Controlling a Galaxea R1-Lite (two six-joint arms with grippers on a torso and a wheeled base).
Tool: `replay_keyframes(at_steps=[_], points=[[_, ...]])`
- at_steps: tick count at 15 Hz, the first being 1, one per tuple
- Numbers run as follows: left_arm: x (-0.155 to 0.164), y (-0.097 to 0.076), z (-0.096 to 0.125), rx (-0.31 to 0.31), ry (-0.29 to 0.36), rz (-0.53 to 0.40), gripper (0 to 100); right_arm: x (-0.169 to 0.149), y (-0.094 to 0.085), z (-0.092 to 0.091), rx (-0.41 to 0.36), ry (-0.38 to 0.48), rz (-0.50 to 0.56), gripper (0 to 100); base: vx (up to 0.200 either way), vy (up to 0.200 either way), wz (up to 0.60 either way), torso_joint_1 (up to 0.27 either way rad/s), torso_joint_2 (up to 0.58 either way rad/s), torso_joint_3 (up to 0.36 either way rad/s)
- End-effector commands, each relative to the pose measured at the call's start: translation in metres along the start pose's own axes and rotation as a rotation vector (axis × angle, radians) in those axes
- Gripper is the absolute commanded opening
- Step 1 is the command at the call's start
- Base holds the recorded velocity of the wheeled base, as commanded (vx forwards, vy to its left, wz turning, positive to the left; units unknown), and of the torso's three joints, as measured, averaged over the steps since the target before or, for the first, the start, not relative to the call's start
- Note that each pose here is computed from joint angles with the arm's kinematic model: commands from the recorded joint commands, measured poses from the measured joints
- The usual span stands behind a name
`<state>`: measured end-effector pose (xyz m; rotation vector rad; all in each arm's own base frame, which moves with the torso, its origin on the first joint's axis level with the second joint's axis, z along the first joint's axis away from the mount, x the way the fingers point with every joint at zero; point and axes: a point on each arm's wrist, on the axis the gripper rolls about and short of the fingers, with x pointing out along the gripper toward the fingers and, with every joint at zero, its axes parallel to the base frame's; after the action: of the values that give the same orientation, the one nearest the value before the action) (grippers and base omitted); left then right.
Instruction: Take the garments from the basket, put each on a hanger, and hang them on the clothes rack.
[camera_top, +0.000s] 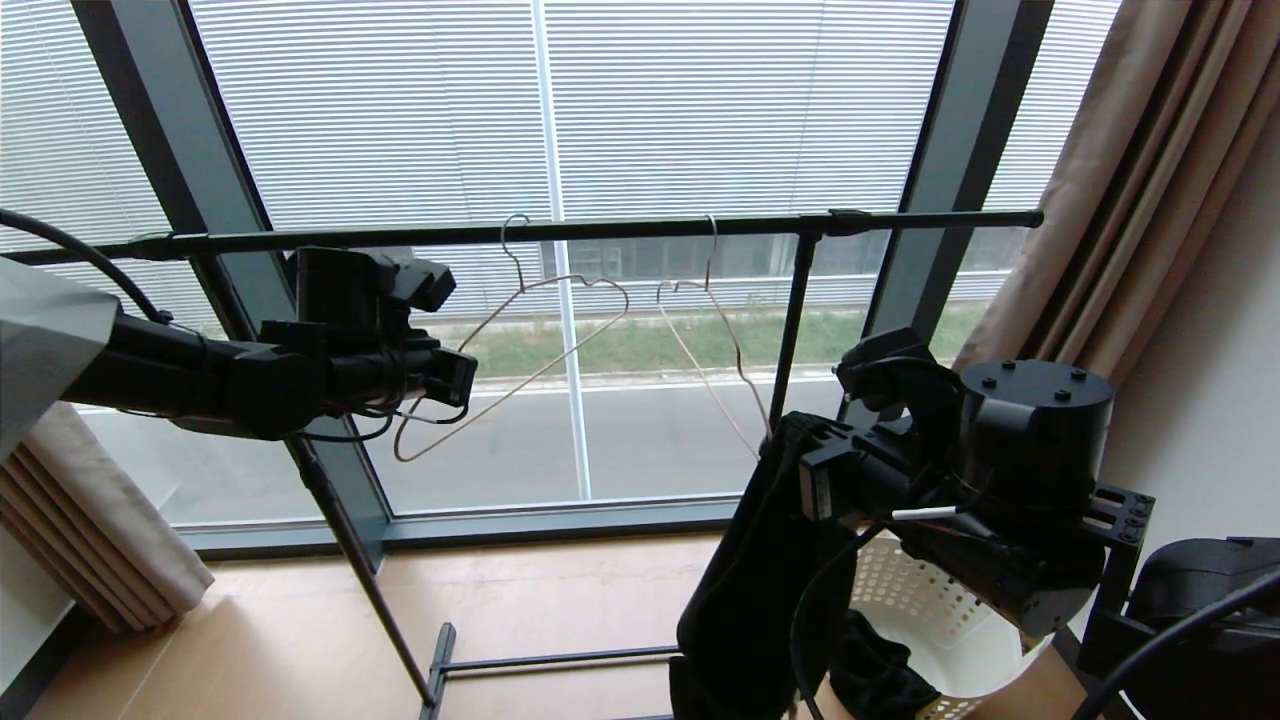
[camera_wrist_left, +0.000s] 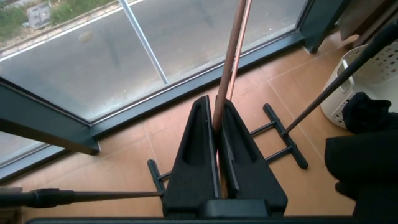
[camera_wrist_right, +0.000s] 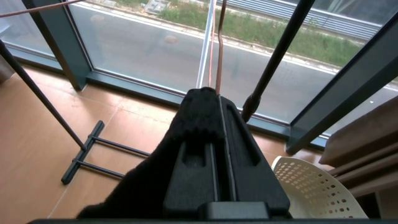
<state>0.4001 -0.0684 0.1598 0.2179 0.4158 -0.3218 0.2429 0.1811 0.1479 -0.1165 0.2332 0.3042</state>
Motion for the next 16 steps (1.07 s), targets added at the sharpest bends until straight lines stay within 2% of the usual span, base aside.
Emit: replay_keyframes(at_steps=[1,6,9,11,14,16], points=[[-0.033,-0.002,0.006,0.002,-0.042,0.008,0,0.000,0.000,0.000,0.000,0.000,0.001,0,0.000,0.000,0.00,0.000,0.00,0.000],[-0.055,-0.006,0.001,0.004,-0.060,0.012,0,-0.001,0.000,0.000,-0.002,0.000,0.001,0,0.000,0.000,0.00,0.000,0.00,0.000],[-0.052,-0.006,0.002,0.005,-0.061,0.014,0,-0.001,0.000,0.000,-0.002,0.000,0.001,0,0.000,0.000,0.00,0.000,0.00,0.000],[-0.036,-0.003,0.009,0.007,-0.085,0.019,0,-0.001,0.000,0.000,-0.002,0.001,0.001,0,0.000,0.000,0.00,0.000,0.00,0.000],[-0.035,-0.003,0.015,0.010,-0.107,0.019,0,0.000,0.000,0.000,-0.002,0.001,0.001,0,0.000,0.000,0.00,0.000,0.00,0.000],[-0.037,-0.005,0.011,0.003,-0.096,0.012,0,0.000,0.000,0.000,-0.002,0.001,0.001,0,0.000,0.000,0.00,0.000,0.00,0.000]])
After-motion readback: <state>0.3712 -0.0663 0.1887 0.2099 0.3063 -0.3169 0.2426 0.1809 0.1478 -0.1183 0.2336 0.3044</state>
